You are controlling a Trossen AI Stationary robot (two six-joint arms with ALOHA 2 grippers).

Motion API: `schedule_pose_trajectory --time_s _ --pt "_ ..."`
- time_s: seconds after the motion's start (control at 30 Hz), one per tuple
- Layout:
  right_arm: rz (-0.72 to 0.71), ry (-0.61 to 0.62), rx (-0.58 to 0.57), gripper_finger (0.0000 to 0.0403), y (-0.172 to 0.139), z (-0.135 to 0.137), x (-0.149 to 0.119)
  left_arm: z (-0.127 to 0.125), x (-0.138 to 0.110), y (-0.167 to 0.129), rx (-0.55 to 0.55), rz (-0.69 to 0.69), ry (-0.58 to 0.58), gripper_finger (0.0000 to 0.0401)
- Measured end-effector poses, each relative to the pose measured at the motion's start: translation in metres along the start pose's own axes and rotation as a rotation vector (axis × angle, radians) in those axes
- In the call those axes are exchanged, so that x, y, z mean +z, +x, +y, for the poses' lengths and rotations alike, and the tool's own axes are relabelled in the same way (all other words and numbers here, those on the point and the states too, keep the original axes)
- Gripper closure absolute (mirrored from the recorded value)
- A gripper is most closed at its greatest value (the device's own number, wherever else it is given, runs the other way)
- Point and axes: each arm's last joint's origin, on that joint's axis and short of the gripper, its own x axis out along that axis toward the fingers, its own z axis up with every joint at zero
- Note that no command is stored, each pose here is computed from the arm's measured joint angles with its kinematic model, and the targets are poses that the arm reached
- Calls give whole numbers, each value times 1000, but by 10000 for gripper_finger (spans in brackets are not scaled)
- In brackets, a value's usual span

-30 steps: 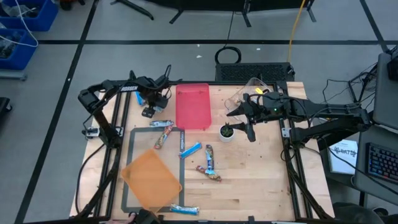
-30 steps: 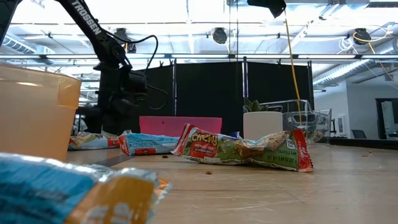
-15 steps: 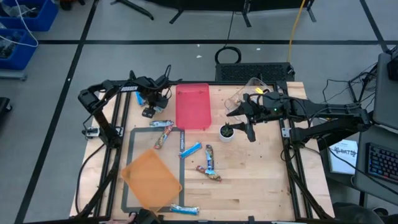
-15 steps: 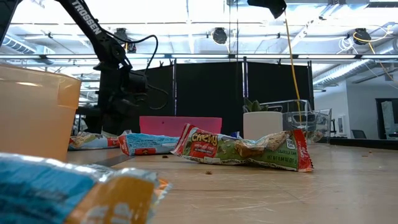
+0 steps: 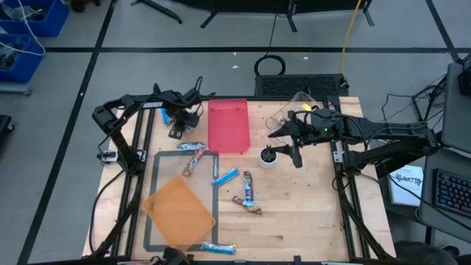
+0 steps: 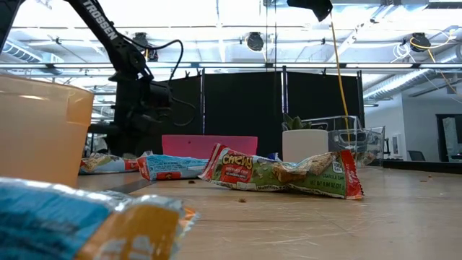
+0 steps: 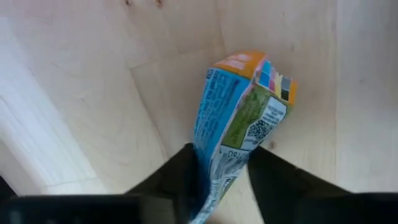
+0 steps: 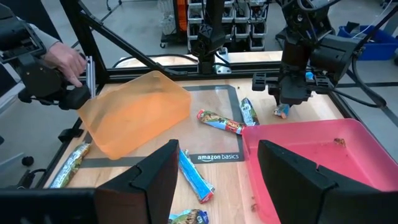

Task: Pick and place Granola Bars by type
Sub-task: Put the orange granola bar into the transparent bin

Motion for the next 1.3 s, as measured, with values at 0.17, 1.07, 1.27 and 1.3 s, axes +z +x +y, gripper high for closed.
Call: schedule_pose_trajectory --time_s 0.17,1.07,1.27,1.3 --pt "0 -4 -1 190 0 0 0 0 0 -1 -3 -13 -33 353" --pt "-3 -15 -63 190 0 -3 0 -15 -11 -66 126 -115 -226 392" --pt "-20 -8 -86 190 -1 -8 2 -31 -14 -100 204 -258 -259 396" --pt "-23 -7 -90 190 -1 -9 2 -33 -14 -104 215 -282 -265 394"
